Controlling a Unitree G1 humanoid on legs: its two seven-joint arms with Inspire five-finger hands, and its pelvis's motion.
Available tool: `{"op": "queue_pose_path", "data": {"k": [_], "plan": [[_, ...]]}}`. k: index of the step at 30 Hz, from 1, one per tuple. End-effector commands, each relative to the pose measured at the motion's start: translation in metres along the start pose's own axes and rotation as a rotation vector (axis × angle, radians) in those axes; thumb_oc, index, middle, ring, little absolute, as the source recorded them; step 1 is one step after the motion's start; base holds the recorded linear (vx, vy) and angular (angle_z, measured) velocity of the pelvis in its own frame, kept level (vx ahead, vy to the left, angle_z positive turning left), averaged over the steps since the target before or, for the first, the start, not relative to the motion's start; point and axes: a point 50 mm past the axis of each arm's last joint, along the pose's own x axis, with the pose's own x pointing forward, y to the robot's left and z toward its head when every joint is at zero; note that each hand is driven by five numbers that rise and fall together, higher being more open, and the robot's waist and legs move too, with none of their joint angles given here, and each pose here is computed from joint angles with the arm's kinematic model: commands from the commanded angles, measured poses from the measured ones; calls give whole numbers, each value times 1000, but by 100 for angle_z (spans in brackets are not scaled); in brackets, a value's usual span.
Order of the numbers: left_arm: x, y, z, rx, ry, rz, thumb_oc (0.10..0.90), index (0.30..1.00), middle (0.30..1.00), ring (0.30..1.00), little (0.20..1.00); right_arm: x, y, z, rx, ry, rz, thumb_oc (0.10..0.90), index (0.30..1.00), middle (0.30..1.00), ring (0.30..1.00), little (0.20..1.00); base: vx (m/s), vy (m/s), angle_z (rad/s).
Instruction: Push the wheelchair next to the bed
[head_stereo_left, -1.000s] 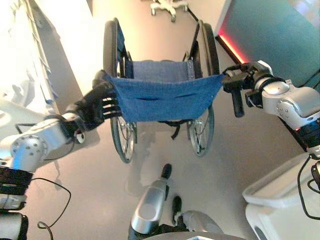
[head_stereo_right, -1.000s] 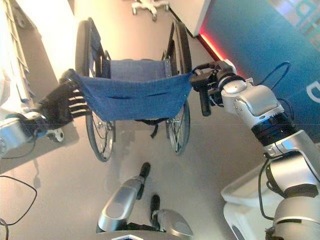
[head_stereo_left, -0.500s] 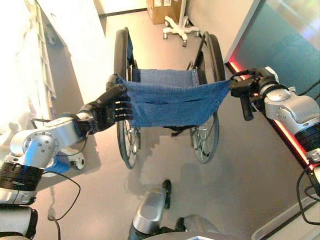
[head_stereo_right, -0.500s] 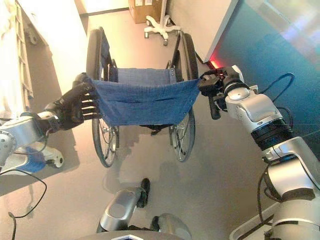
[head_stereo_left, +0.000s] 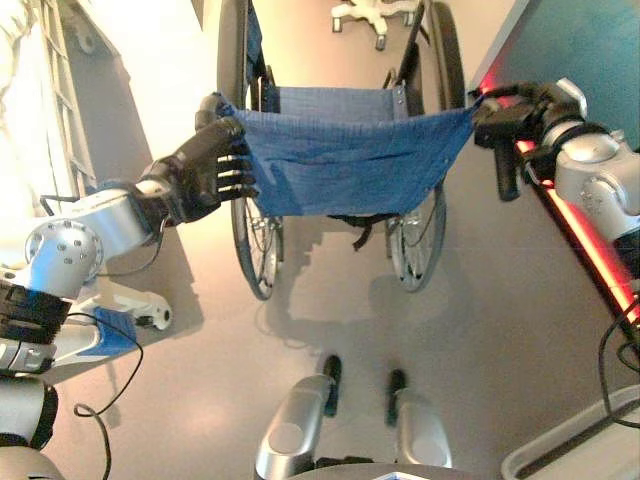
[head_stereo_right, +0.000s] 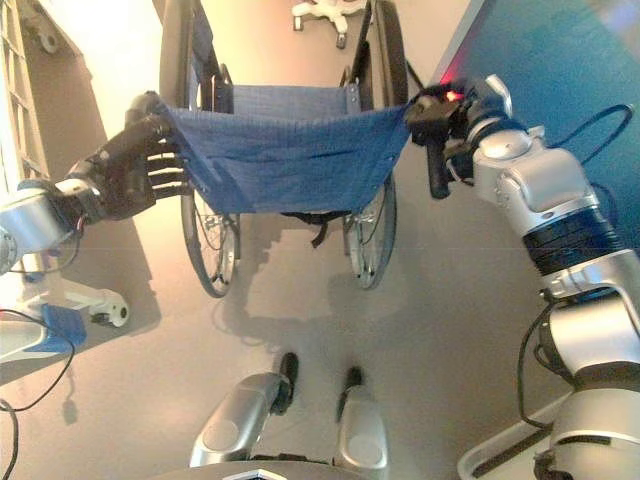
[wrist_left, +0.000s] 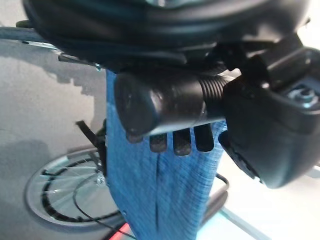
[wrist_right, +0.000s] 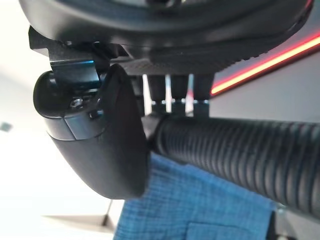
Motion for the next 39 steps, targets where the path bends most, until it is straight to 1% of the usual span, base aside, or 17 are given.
{"op": "queue_pose_path", "data": {"k": [1, 4, 6, 10, 14, 20, 25, 27, 31, 34, 39], "plan": [[-13, -28, 48, -5, -222, -158, 400, 300, 300, 300, 300, -22, 23, 72, 72, -272, 216, 400, 300, 300, 300, 300, 368, -326, 63], [-13, -28, 38, -17, -209, -167, 400, 300, 300, 300, 300, -23, 24, 72, 66, -268, 225, 400, 300, 300, 300, 300, 287, -281, 69], [-19, -26, 29, -39, -209, -145, 400, 300, 300, 300, 300, -28, 33, 66, 40, -267, 248, 400, 300, 300, 300, 300, 358, -347, 63], [-24, -18, 15, -70, -179, -151, 400, 300, 300, 300, 300, -32, 42, 64, 48, -256, 266, 400, 300, 300, 300, 300, 322, -259, 3], [-28, -20, 1, -36, -149, -168, 400, 300, 300, 300, 300, -32, 49, 53, 43, -229, 260, 400, 300, 300, 300, 300, 349, -107, 9], [-19, -23, -13, -29, -157, -158, 400, 300, 300, 300, 300, -20, 55, 41, 43, -234, 229, 400, 300, 300, 300, 300, 289, -66, 16], [-12, -27, -24, -30, -136, -184, 400, 300, 300, 300, 300, -9, 59, 17, 46, -185, 207, 400, 300, 300, 300, 300, 395, -76, 3], [-9, -29, -25, -25, -114, -183, 400, 300, 300, 300, 300, -4, 59, 10, 44, -158, 206, 400, 300, 300, 300, 300, 456, -22, 10], [-6, -27, -18, -26, -103, -174, 400, 300, 300, 300, 300, 1, 59, 12, 48, -149, 219, 400, 300, 300, 300, 300, 416, 1, 8], [-7, -23, -15, -22, -86, -174, 400, 300, 300, 300, 300, 1, 57, 12, 51, -148, 215, 400, 300, 300, 300, 300, 265, 8, -14], [-12, -20, -5, 3, -84, -192, 400, 300, 300, 300, 300, -2, 51, 24, 61, -180, 208, 400, 300, 300, 300, 300, 242, 45, 19]]}}
